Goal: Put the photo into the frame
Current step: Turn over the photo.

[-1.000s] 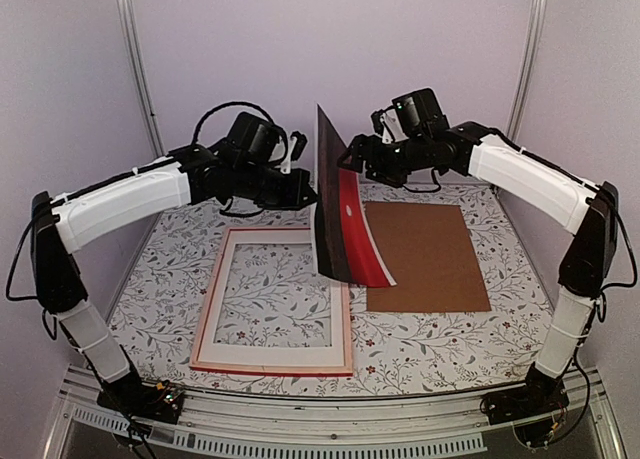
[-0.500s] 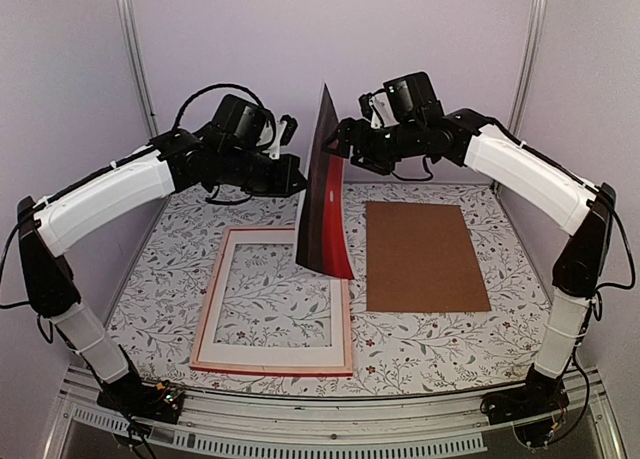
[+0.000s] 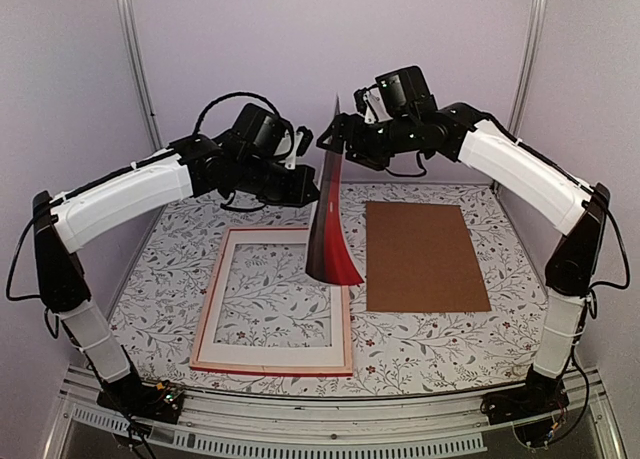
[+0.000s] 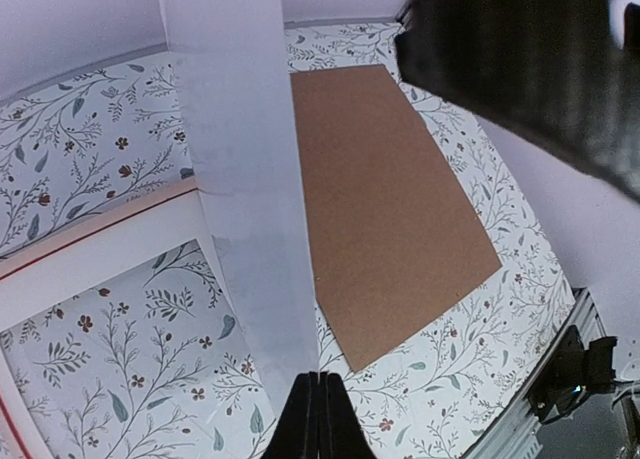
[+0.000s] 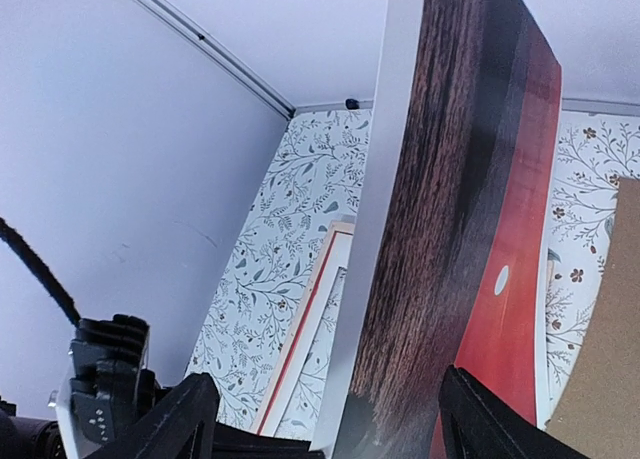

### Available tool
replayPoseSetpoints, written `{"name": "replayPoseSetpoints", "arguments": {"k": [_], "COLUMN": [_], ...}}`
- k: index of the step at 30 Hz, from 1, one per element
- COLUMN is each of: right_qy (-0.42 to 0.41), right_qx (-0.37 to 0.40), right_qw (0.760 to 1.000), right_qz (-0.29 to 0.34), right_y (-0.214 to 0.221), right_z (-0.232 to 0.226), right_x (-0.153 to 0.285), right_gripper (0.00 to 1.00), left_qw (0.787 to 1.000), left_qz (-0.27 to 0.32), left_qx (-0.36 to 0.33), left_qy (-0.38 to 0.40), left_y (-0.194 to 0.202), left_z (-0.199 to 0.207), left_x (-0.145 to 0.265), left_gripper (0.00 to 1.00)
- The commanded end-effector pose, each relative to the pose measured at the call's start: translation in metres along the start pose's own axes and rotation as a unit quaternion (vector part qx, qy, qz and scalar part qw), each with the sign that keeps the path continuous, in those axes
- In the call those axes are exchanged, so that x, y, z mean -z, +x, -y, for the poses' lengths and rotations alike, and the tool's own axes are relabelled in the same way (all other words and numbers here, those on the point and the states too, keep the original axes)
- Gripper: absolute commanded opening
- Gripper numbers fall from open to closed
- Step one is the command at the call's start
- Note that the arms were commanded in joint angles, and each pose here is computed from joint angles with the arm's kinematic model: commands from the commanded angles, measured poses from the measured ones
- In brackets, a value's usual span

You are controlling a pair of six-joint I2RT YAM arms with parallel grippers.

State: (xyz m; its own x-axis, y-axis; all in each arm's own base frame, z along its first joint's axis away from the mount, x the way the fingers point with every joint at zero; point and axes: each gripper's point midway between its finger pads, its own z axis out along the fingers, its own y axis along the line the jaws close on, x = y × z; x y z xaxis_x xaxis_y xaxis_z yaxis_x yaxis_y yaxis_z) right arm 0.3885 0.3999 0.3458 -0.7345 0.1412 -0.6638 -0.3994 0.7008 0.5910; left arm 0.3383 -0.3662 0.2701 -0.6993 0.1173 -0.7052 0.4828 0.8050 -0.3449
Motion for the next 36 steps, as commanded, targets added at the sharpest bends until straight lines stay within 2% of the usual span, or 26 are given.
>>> {"name": "replayPoseSetpoints", "arguments": {"k": [1,9,13,20,29,32,34,36], "right_qy": [0.034,0.064,0.098,0.137,0.193,0.207,0.213,0.22], "right_qx": [-0.002,-0.001,0.002,0.005,0.015,0.019,0.025,0.031], "right_qw": [0.999,0.998,0.995,0.99,0.981,0.978,0.977,0.975], "right_qz": [-0.003,-0.004,0.003,0.009,0.007,0.012,0.017,0.027], "right_y": [0.005,0.011,0.01,0.012,0.017,0.015,0.012,0.007], "right_z": [0.01,0.023,0.031,0.047,0.071,0.075,0.075,0.075], "right_x": [-0.01,-0.019,-0.019,-0.021,-0.022,-0.019,-0.014,-0.007], "right_gripper": [0.79,0.74,0.68,0.45,0.23,0.12,0.02,0.0], "left_qw": [1.0,1.0,1.0,1.0,0.999,0.999,0.999,0.998], "left_qz": [0.017,0.015,0.013,0.004,0.001,0.002,0.007,0.022], "left_qx": [-0.002,-0.007,-0.011,-0.025,-0.032,-0.036,-0.042,-0.042], "left_qy": [0.017,0.013,0.005,0.007,0.012,0.016,0.028,0.049], "left_y": [-0.009,-0.004,0.0,0.009,0.012,0.012,0.01,0.003], "left_z": [0.018,0.025,0.027,0.041,0.05,0.052,0.057,0.061], "left_x": [-0.002,-0.008,-0.014,-0.027,-0.036,-0.035,-0.032,-0.026], "left_gripper": [0.0,0.0,0.0,0.0,0.0,0.0,0.05,0.2]}}
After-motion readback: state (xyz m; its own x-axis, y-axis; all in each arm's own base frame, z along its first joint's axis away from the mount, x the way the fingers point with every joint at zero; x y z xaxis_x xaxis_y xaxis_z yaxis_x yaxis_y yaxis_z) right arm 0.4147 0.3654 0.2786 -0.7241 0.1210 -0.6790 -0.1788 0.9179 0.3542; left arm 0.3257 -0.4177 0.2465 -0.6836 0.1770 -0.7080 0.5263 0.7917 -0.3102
